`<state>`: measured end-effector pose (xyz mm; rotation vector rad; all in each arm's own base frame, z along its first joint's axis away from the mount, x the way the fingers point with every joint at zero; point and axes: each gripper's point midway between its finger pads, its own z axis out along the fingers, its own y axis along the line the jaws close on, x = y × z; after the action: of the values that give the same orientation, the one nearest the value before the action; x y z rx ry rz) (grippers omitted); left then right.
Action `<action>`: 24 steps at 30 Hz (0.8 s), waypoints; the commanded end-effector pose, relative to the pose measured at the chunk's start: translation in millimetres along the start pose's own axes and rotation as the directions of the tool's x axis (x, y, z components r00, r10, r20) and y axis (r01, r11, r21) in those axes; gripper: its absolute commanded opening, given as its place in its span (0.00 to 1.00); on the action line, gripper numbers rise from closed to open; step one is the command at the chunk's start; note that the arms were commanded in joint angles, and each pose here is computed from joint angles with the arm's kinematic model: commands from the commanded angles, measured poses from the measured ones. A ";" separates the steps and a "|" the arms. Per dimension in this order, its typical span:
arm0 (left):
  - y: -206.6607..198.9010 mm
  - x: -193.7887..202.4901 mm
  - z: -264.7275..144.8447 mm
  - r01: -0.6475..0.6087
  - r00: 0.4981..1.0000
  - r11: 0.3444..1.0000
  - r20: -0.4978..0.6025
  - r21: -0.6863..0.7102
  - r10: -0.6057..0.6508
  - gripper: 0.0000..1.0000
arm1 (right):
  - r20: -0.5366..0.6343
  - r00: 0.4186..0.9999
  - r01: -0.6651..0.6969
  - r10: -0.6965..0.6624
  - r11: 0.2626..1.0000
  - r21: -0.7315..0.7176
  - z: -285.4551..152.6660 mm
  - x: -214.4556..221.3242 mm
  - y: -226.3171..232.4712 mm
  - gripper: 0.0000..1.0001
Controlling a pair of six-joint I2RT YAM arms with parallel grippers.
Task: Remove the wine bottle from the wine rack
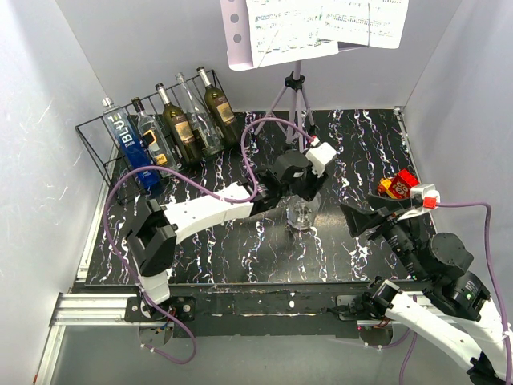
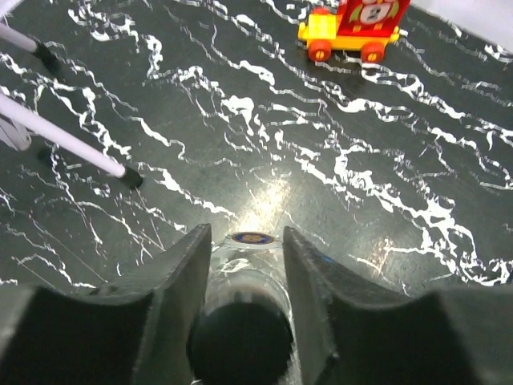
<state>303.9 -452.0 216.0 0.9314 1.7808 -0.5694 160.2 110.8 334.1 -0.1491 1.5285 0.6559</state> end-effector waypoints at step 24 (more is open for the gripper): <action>158.6 -56.0 -188.5 0.388 0.914 0.827 0.286 -0.407 -0.288 0.98 | -0.176 0.970 0.198 -0.169 0.966 0.165 115.8 28.1 9.1 0.79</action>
<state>349.4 -312.3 349.2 0.3895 1.7427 -0.4848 231.7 165.9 279.4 -0.2366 1.7902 0.3563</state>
